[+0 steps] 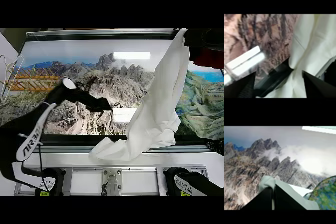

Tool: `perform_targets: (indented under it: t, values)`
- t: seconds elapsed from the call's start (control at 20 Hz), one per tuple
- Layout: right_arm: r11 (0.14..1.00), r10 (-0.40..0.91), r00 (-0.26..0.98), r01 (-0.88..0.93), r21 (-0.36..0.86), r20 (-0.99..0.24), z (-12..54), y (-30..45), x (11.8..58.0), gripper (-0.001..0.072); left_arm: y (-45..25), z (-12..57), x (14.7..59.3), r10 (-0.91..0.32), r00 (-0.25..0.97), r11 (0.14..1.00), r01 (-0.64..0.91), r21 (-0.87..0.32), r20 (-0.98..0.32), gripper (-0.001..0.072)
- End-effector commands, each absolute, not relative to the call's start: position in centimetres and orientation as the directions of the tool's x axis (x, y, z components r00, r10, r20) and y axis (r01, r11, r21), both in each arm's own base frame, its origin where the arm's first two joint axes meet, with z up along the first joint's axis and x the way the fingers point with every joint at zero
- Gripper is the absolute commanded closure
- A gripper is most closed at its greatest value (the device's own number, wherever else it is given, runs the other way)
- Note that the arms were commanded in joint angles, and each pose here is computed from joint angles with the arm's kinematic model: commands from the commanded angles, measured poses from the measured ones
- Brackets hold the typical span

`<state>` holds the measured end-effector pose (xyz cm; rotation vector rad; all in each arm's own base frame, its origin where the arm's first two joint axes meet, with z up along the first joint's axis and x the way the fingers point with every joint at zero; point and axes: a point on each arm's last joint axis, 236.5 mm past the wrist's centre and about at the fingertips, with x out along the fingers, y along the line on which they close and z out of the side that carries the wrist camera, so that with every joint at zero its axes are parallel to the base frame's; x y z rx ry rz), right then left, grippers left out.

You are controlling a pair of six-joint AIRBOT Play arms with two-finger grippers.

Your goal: Fold the clothes and pants, and hang the long-sleeved shirts on hangers.

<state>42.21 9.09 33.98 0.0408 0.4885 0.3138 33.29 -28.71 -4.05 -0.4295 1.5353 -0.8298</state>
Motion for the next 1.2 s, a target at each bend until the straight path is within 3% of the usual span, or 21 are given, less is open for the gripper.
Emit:
perform_targets:
  t: [0.0, 0.3, 0.5, 0.8, 0.85, 0.9, 1.05, 1.15]
  values:
    - [0.951, 0.307, 0.835, -0.287, 0.113, -0.458, 33.9, 9.1, 42.2, 0.0695, -35.5, -6.7, 28.3, -0.746, -0.297, 0.571, 0.174, -0.802, -0.596, 0.0090]
    - [0.951, 0.307, 0.834, -0.288, 0.113, -0.458, 33.9, 9.1, 42.2, 0.0694, -41.5, -7.6, 24.5, -0.722, -0.370, 0.534, 0.240, -0.811, -0.585, 0.0090]
    - [0.951, 0.308, 0.834, -0.288, 0.114, -0.458, 33.9, 9.1, 42.2, 0.0694, -44.8, -5.3, 24.7, -0.729, -0.338, 0.485, 0.359, -0.798, -0.595, 0.0090]
    - [0.950, 0.310, 0.828, -0.290, 0.116, -0.467, 33.7, 9.2, 42.0, 0.0695, -44.6, -7.0, 26.7, -0.679, -0.239, 0.607, 0.348, -0.714, -0.694, 0.0096]
    - [0.950, 0.311, 0.825, -0.291, 0.117, -0.472, 33.6, 9.2, 42.0, 0.0695, -44.4, -7.0, 26.9, -0.680, -0.236, 0.611, 0.341, -0.714, -0.694, 0.0331]
    - [0.950, 0.310, 0.824, -0.291, 0.116, -0.474, 33.5, 9.2, 41.9, 0.0694, -44.2, -6.9, 27.2, -0.682, -0.232, 0.613, 0.337, -0.715, -0.694, 0.0684]
    - [0.948, 0.310, 0.831, -0.309, 0.080, -0.462, 34.0, 9.2, 41.8, 0.0694, -42.1, -4.6, 30.4, -0.713, -0.168, 0.614, 0.318, -0.722, -0.681, 0.0695]
    - [0.947, 0.309, 0.860, -0.319, 0.045, -0.406, 35.9, 9.0, 41.2, 0.0695, -38.9, 1.7, 35.5, -0.772, -0.006, 0.599, 0.330, -0.730, -0.636, 0.0695]
